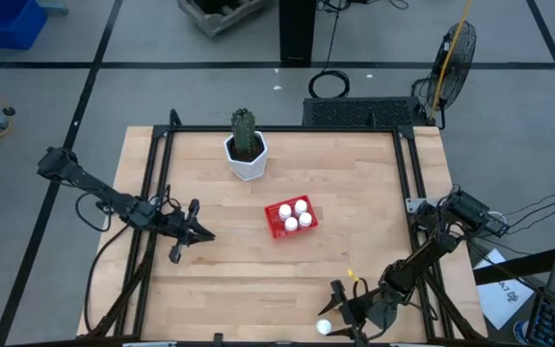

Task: Pick and place pill bottles into a basket
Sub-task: Put the white medicine bottle into the red bin

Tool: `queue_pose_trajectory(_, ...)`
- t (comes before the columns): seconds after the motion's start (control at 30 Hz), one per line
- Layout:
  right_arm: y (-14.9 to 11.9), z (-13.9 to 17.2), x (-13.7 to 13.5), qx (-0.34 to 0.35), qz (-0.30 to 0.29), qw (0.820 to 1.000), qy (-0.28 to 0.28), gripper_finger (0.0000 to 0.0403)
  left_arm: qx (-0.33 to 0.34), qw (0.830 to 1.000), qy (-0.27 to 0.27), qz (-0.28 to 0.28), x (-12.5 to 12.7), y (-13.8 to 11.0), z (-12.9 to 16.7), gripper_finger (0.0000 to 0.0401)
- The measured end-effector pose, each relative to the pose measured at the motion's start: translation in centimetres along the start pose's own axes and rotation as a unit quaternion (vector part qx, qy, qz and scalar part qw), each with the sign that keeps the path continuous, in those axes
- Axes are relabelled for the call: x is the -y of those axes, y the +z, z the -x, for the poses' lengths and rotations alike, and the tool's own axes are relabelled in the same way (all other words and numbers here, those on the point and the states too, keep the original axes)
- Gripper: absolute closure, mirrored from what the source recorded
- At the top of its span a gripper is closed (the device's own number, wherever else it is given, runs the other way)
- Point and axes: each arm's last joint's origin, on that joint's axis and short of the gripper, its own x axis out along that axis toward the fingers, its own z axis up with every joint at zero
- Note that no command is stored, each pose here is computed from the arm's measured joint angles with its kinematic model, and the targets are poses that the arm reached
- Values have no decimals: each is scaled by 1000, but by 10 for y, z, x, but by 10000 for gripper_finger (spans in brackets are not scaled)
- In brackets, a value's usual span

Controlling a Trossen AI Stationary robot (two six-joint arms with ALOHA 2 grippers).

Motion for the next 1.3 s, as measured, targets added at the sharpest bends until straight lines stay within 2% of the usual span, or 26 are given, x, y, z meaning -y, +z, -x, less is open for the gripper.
queue_pose_trajectory(0.2, -1, -1, 1, 0, -1, 1000, -1, 152, 0, 1000, 0, 0, 0, 0, 0, 366)
queue_pose_trajectory(0.4, -15, -17, 3, 0, -4, 1000, 3, 156, 0, 1000, 0, 1, 0, 0, 0, 366)
queue_pose_trajectory(0.57, -10, -24, -2, 12, 8, 1000, 10, 156, -1, 1000, 0, 3, 0, 0, 0, 366)
queue_pose_trajectory(1.03, -1, -13, -3, -15, 11, 1000, 1, 158, -13, 1000, 2, 10, 0, -3, 0, 366)
queue_pose_trajectory(1.13, -1, -13, -1, -15, 10, 1000, 0, 172, -14, 1000, 3, 9, 0, -3, 0, 366)
queue_pose_trajectory(1.3, -1, -14, -1, -20, 8, 1000, -1, 219, -14, 1000, 3, 9, -1, -3, 0, 366)
